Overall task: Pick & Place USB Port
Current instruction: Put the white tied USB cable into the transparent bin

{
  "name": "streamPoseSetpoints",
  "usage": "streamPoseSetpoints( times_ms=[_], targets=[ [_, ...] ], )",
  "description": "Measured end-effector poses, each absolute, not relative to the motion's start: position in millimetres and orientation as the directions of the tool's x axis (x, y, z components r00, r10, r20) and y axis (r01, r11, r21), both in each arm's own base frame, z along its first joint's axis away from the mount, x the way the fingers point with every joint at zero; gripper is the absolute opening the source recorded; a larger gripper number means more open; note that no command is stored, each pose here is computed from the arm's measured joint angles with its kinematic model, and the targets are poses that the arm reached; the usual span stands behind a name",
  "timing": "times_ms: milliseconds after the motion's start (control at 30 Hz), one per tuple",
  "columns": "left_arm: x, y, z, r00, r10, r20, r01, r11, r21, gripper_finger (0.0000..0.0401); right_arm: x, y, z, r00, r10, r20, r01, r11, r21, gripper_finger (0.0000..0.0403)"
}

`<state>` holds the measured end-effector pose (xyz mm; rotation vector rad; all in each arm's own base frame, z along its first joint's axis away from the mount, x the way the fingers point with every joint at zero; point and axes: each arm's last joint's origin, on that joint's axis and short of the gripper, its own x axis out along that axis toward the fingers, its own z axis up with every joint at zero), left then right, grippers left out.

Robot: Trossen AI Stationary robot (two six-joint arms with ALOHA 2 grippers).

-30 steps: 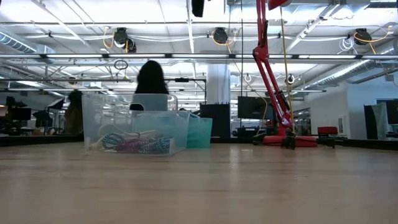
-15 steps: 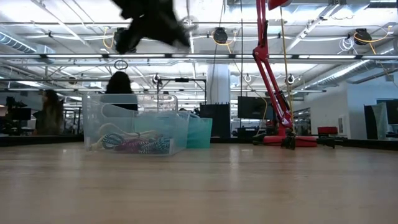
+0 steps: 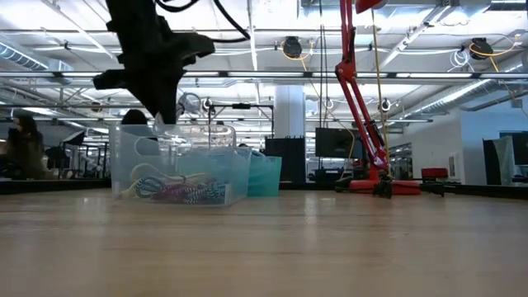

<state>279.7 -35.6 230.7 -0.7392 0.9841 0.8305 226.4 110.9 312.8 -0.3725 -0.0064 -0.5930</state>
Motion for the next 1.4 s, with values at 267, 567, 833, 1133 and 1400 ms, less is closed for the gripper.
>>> streamPoseSetpoints(
  times_ms=[267,567,833,1133,1400],
  targets=[
    [289.2,-27.4,216.6,0.264,0.141,-0.954,-0.859,0.485,-0.166,0.0013,225.9,111.9,312.8,0.833,-0.541,0.112,0.544,0.766,-0.342,0.0211],
    [304.3,-33.1,190.3,0.222,0.049,-0.974,-0.857,0.487,-0.17,0.0013,225.8,112.2,312.8,0.835,-0.539,0.112,0.541,0.766,-0.346,0.021],
    [304.6,-25.4,188.9,0.207,0.041,-0.978,-0.878,0.449,-0.167,0.0029,223.9,115.1,314.1,0.84,-0.529,0.119,0.534,0.77,-0.348,0.021],
    [303.2,-19.9,188.5,0.186,0.038,-0.982,-0.897,0.414,-0.154,0.0026,220.2,121.1,315.7,0.853,-0.506,0.128,0.515,0.778,-0.36,0.0211],
    [303.1,-19.9,188.5,0.186,0.037,-0.982,-0.893,0.422,-0.153,0.0053,219.5,121.7,316.8,0.853,-0.504,0.134,0.516,0.778,-0.358,0.021]
  ],
)
